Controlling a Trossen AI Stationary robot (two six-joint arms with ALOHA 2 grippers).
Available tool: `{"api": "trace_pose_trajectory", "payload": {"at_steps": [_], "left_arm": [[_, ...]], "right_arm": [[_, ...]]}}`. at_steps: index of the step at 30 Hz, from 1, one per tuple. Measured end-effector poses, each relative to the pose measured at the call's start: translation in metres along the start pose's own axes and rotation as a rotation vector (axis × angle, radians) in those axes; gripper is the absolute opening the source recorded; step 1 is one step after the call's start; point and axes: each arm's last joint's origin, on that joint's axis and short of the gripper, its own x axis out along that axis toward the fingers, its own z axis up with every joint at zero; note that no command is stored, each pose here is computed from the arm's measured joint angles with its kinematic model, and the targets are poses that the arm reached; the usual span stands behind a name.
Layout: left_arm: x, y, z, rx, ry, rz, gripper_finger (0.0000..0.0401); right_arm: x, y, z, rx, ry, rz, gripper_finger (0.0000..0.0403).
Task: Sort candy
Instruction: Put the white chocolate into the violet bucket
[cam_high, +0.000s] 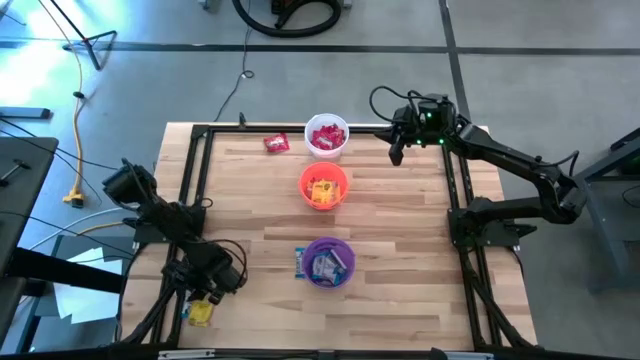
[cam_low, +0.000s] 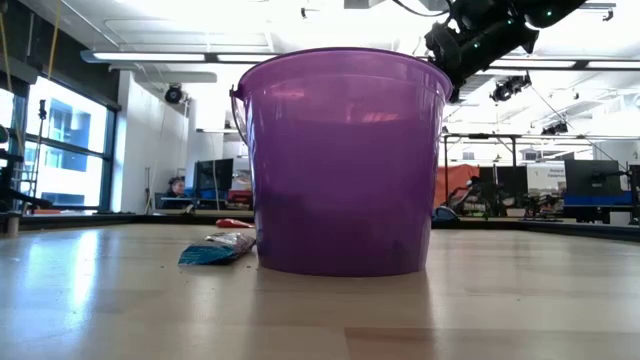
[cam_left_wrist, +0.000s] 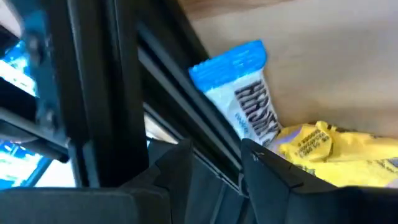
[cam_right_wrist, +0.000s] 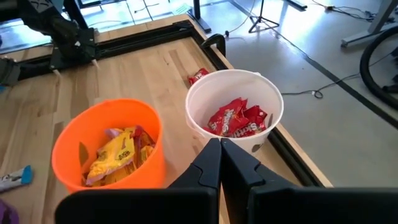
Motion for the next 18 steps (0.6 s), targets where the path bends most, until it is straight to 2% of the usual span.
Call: {"api": "trace_pose_trajectory", "payload": {"at_steps": [2,6,11,18], "left_arm": [[0.005,0.002,0.004,0.009,0.006,-0.002,0.0127],[0.010,-0.004,0.012,0.032,0.037,-0.087,0.0127],[0.008,-0.011,0.012,0.017,-0.001,-0.163,0.0127],[0.001,-0.025,0.010,0.108,-0.020,-0.317,0.0116]], "right_arm": [[0.000,0.000,0.000,-0.011,0.000,0.000,0.0000],[0.000,0.000,0.000,-0.011,0.000,0.000,0.0000],[0.000,0.000,0.000,0.008,0.002,0.001,0.0000],[0.000,0.000,0.000,-0.010,0.001,0.001,0.0000]]}}
